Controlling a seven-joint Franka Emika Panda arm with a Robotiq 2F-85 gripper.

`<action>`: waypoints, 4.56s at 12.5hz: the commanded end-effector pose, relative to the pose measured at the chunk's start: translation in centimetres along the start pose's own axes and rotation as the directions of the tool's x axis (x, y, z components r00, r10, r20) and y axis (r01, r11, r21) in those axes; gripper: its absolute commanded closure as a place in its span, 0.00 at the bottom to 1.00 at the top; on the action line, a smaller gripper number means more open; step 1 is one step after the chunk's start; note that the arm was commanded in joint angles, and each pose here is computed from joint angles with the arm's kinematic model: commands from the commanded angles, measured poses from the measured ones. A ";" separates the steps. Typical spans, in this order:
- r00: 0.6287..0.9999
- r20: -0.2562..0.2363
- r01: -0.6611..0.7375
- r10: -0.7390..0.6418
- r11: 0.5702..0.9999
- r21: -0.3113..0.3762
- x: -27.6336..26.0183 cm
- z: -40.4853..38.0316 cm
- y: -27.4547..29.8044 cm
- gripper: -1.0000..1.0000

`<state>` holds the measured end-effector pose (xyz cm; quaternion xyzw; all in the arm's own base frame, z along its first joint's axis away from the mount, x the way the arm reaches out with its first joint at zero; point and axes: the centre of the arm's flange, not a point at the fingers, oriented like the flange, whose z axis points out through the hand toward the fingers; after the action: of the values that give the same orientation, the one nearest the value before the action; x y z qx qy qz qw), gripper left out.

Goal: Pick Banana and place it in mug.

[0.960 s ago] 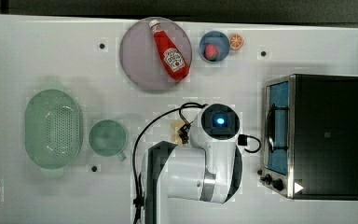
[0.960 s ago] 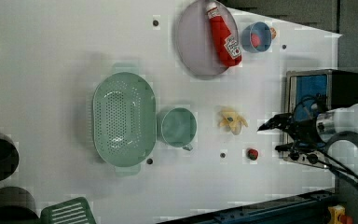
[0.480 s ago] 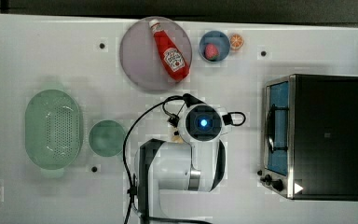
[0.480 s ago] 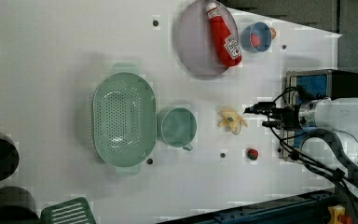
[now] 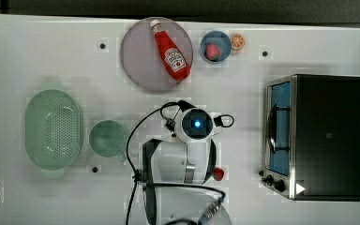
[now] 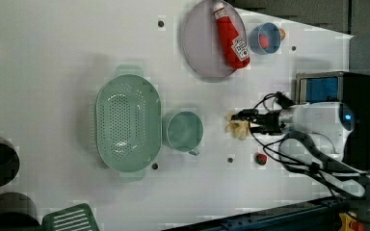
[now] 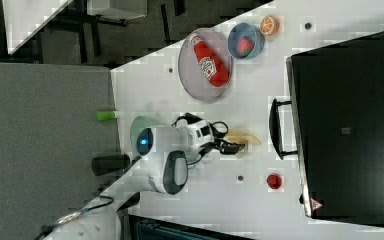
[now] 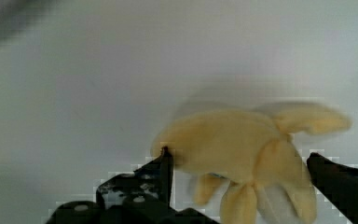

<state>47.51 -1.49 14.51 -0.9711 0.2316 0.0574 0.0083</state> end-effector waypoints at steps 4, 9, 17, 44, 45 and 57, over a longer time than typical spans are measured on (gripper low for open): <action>0.997 -0.068 0.038 -0.037 0.999 0.014 0.3 -0.7 1.1 0.60; 0.985 -0.165 0.047 -0.039 0.998 0.042 1.3 -9.9 0.4 0.71; 0.993 -0.096 0.068 -0.068 0.998 -0.005 -1.9 -30.1 -0.4 0.71; 1.000 0.009 -0.019 0.019 0.999 -0.026 -15.2 -11.4 -21.9 0.35; 1.000 -0.006 -0.018 0.018 1.000 -0.004 -15.0 -11.5 -22.1 0.25; 0.937 -0.170 -0.306 0.307 0.952 0.029 -6.4 -34.0 -12.1 0.00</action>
<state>50.92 14.02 45.29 -0.9404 0.3396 -0.0050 -0.0159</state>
